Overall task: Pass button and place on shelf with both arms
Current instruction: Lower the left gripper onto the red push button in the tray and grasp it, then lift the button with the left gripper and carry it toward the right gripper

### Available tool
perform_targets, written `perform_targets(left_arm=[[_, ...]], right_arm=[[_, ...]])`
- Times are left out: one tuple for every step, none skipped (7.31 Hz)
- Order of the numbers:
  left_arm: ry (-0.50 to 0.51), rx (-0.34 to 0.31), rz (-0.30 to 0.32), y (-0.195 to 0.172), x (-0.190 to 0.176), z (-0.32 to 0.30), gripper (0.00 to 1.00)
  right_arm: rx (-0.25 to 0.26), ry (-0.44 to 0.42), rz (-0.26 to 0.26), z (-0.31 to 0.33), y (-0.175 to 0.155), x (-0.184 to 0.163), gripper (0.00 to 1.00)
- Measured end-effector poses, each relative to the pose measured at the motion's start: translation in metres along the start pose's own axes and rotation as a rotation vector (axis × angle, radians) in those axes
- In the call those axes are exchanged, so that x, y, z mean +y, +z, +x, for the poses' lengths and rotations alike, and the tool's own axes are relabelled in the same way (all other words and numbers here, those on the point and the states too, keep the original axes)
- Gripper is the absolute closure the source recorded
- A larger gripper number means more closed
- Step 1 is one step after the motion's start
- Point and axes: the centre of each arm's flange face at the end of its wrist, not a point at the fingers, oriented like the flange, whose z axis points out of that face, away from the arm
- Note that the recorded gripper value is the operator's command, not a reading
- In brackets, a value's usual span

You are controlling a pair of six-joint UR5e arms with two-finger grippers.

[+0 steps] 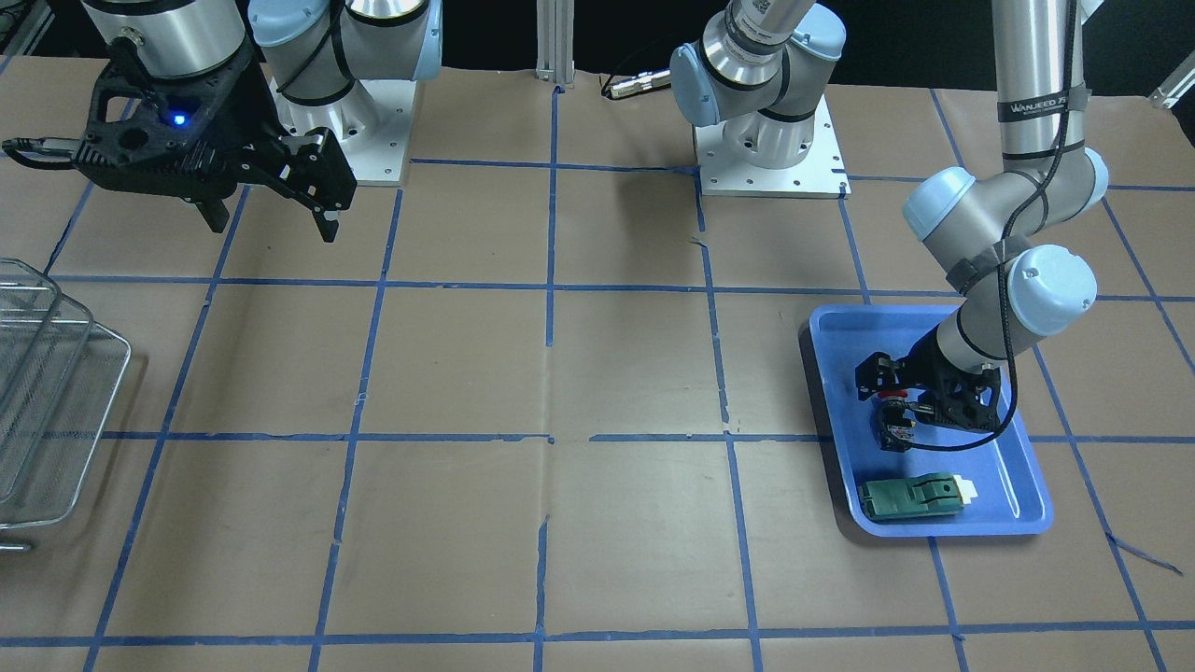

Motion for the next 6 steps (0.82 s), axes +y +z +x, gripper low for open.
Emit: perform_targets(left_arm=[[0.007,-0.002,-0.002,0.001,0.0,0.0,0.96],[0.015,-0.003,-0.001,0.0,0.001,0.0,1.0],[0.019,-0.005,0.005,-0.003,0.0,0.0,1.0],[0.024,-0.009,0.015,-0.008,-0.001,0.002,1.0],[0.032,-0.016,0.028,-0.017,-0.003,0.005,1.0],[0.051,-0.012,0.042,-0.033,-0.008,0.017,1.0]], right_arm=[[0.0,0.0,0.0,0.0,0.0,0.0,0.0],[0.0,0.0,0.0,0.0,0.0,0.0,0.0],[-0.001,0.0,0.0,0.0,0.0,0.0,0.0],[0.0,0.0,0.001,0.0,0.0,0.0,0.0],[0.0,0.0,0.001,0.0,0.0,0.0,0.0],[0.0,0.0,0.001,0.0,0.0,0.0,0.0]])
